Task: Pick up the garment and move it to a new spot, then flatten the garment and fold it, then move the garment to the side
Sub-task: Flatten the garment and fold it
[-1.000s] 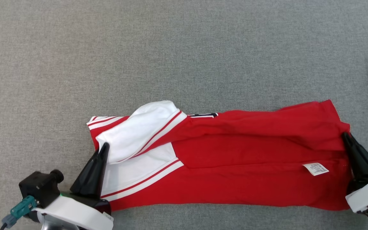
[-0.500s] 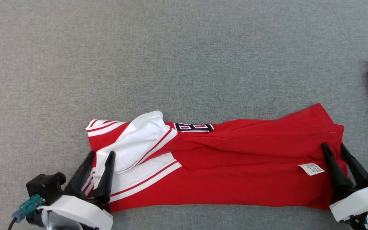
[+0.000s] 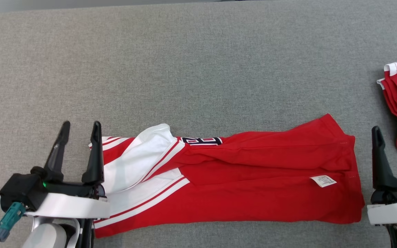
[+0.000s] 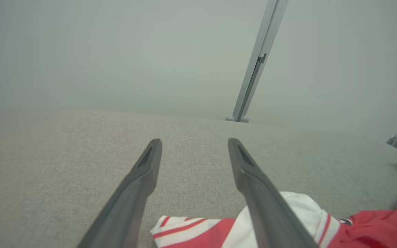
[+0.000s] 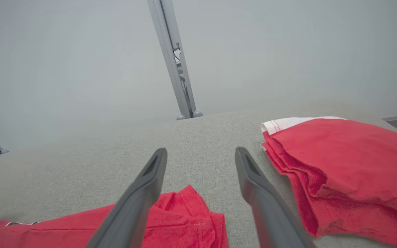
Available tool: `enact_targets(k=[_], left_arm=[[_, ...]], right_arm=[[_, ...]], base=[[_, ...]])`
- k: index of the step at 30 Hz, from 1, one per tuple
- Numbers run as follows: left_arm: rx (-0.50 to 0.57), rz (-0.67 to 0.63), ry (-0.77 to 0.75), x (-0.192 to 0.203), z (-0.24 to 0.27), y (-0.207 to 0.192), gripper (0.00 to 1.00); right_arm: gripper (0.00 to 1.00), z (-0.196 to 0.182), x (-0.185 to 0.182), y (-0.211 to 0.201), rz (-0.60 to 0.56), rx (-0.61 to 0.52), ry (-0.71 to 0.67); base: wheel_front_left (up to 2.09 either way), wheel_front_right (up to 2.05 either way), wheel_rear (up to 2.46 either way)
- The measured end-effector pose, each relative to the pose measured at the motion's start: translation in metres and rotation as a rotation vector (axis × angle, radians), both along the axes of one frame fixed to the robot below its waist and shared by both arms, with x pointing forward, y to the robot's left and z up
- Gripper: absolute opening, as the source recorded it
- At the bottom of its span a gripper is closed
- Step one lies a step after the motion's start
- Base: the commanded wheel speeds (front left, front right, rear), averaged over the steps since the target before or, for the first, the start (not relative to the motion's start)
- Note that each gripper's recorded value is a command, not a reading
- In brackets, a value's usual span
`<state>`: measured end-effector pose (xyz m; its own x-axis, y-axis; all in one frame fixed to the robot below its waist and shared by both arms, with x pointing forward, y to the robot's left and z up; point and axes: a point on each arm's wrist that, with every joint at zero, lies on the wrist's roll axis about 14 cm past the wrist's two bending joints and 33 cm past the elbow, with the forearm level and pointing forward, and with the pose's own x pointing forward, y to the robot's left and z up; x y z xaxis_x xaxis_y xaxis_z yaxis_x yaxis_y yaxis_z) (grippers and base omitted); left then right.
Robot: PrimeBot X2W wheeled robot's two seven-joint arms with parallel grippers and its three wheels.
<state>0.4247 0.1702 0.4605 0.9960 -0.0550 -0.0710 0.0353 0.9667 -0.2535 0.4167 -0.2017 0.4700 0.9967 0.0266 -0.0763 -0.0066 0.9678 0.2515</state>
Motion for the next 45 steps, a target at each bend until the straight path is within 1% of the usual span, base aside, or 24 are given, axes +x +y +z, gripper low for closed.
enact_targets(k=[5,6,9,16,20,27,37,39,45], left_arm=[[0.053,0.014,-0.139,0.013,0.04,0.005,1.0],[0.073,0.025,-0.186,0.016,0.054,0.009,1.0],[0.091,0.035,-0.24,0.014,0.071,0.012,1.0],[0.116,0.047,-0.232,0.004,0.07,0.022,1.0],[0.108,0.045,-0.206,-0.003,0.062,0.022,1.0],[0.111,0.035,-0.205,-0.007,0.061,0.021,1.0],[0.115,0.021,-0.206,-0.008,0.061,0.018,1.0],[0.112,0.016,-0.204,-0.008,0.06,0.015,1.0],[0.113,0.009,-0.205,-0.005,0.06,0.015,1.0]], right_arm=[[1.0,0.03,0.009,0.002,-0.001,-0.058,-0.105],[1.0,0.04,0.01,0.004,0.004,-0.072,-0.14],[1.0,0.048,0.01,0.01,0.021,-0.085,-0.163],[1.0,0.045,0.007,0.018,0.042,-0.084,-0.148],[1.0,0.041,0.004,0.022,0.049,-0.079,-0.132],[1.0,0.039,0.004,0.022,0.05,-0.079,-0.122],[1.0,0.025,0.006,0.012,0.028,-0.082,-0.073],[1.0,0.012,0.006,0.008,0.03,-0.091,-0.03],[1.0,-0.036,0.003,0.009,0.045,-0.052,0.101]], base=[[0.0,0.0,0.0],[0.0,0.0,0.0],[0.0,0.0,0.0],[0.0,0.0,0.0],[0.0,0.0,0.0],[0.0,0.0,0.0],[0.0,0.0,0.0],[0.0,0.0,0.0],[0.0,0.0,0.0]])
